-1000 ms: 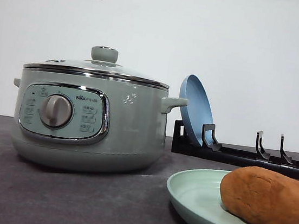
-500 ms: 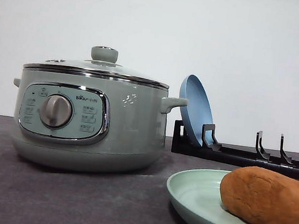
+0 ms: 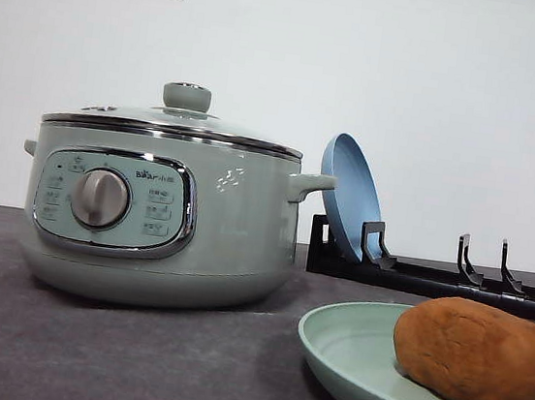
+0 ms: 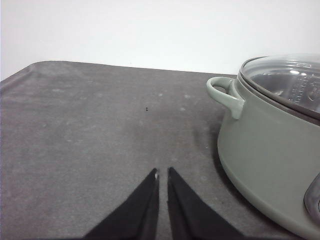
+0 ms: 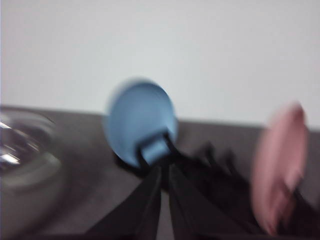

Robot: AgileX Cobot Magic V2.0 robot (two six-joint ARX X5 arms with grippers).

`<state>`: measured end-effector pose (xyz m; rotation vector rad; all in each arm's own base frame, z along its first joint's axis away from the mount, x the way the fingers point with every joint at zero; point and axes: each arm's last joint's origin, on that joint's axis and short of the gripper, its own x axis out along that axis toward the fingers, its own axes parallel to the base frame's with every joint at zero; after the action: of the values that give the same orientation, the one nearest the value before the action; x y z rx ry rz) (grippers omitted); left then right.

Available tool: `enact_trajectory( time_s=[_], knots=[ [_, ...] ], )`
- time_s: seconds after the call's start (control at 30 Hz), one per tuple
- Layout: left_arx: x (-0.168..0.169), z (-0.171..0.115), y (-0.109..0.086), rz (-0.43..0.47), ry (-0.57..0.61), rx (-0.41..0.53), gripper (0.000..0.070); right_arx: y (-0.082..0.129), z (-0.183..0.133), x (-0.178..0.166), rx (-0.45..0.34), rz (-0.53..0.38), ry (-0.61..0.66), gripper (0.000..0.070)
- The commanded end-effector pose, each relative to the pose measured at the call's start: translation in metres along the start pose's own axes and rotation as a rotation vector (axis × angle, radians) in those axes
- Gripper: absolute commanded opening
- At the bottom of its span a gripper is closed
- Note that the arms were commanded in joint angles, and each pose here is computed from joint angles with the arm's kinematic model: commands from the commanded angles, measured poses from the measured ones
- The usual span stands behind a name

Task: Transfer potato from steamer to green plate

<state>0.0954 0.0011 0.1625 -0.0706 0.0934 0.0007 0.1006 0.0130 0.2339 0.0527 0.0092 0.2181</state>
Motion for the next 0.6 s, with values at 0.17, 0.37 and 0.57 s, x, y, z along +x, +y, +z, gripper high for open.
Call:
enact_trajectory(
  time_s=[0.17, 0.37, 0.57],
  knots=[
    [0.002, -0.006, 0.001, 0.007, 0.009, 0.007, 0.0025, -0.008, -0.045, -0.002, -0.009, -0.084, 0.042, 0.002],
    [0.002, -0.006, 0.001, 0.007, 0.009, 0.007, 0.0025, -0.014, -0.071, -0.003, 0.0, -0.126, 0.071, 0.002],
    [0.002, -0.006, 0.001, 0.007, 0.009, 0.007, 0.0025, -0.016, -0.082, -0.007, 0.007, -0.199, 0.141, 0.002]
  ],
)
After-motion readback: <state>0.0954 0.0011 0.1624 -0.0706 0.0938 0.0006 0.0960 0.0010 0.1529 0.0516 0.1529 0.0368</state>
